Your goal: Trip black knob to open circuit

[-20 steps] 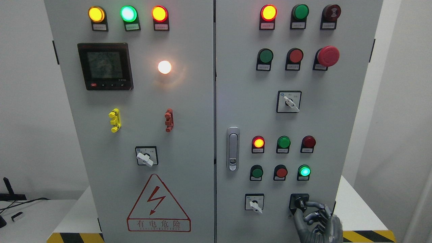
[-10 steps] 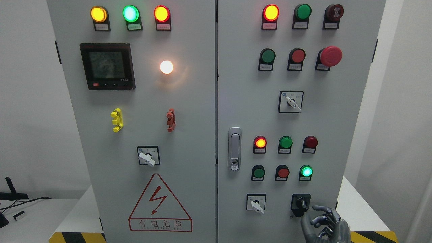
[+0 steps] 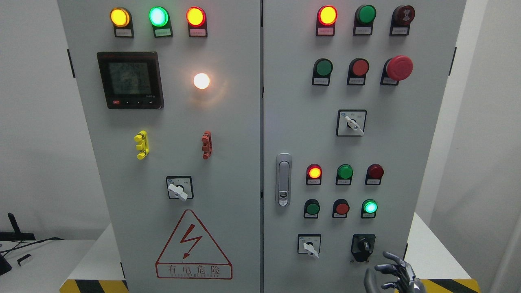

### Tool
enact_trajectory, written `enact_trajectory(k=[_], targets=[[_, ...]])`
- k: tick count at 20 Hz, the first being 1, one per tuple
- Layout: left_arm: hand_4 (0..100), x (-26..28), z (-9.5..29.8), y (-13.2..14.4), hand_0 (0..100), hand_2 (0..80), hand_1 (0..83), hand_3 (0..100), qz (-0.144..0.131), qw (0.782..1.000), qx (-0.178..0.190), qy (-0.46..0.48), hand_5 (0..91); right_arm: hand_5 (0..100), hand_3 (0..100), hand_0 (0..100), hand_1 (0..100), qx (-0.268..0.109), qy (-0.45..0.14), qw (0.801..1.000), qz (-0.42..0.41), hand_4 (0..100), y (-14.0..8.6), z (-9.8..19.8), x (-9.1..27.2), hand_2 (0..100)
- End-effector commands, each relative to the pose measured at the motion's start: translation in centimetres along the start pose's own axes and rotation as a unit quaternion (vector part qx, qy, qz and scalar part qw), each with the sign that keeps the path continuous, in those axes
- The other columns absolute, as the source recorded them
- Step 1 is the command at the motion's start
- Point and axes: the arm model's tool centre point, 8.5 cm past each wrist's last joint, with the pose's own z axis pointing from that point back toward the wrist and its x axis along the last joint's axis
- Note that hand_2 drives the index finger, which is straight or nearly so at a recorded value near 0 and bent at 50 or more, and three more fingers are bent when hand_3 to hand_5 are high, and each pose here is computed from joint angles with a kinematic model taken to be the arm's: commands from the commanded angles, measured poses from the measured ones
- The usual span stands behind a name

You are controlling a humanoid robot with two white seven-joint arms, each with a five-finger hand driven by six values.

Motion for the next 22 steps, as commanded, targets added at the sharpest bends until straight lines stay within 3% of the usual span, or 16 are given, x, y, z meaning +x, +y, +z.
enact_trajectory(k=[1, 4, 6, 10, 13, 22], targets=[[0, 0.0, 0.0, 0.0, 12, 0.0, 38.9, 0, -0.015, 1.0, -0.003, -0.001, 0.0, 22, 25, 32, 51, 0.064, -0.016, 0.997, -0.025, 21, 0.5, 3.4, 0.1, 10], [0, 0.0, 0.0, 0.0, 12, 0.0, 38.9, 0, -0.015, 1.0, -0.003, -0.001, 0.0, 11, 12, 32, 40, 0.088, -0.018, 0.994, -0.056, 9, 0.2, 4.6, 0.6, 0], [0, 0.0, 0.0, -0.1, 12, 0.0, 38.9, 0, -0.015, 1.0, -0.003, -0.001, 0.0, 4, 7, 33, 32, 0.106, -0.015, 0.993, -0.055, 3, -0.1, 5.4, 0.7, 0], [0, 0.0, 0.0, 0.0, 12, 0.0, 38.9, 0, -0.015, 1.0, -0.003, 0.0, 0.0, 0, 0, 28, 19, 0.138, -0.01, 0.988, -0.074, 0, -0.3, 6.2, 0.6, 0], [0, 0.0, 0.0, 0.0, 12, 0.0, 38.9, 0, -0.015, 1.0, -0.003, 0.0, 0.0, 0, 0, 24, 15, 0.158, -0.001, 0.985, -0.073, 0, -0.8, 7.2, 0.2, 0], [0, 0.0, 0.0, 0.0, 12, 0.0, 38.9, 0, -0.015, 1.0, -0.003, 0.0, 0.0, 0, 0, 19, 12, 0.15, -0.001, 0.986, -0.079, 0, -1.6, 7.2, 0.5, 0]])
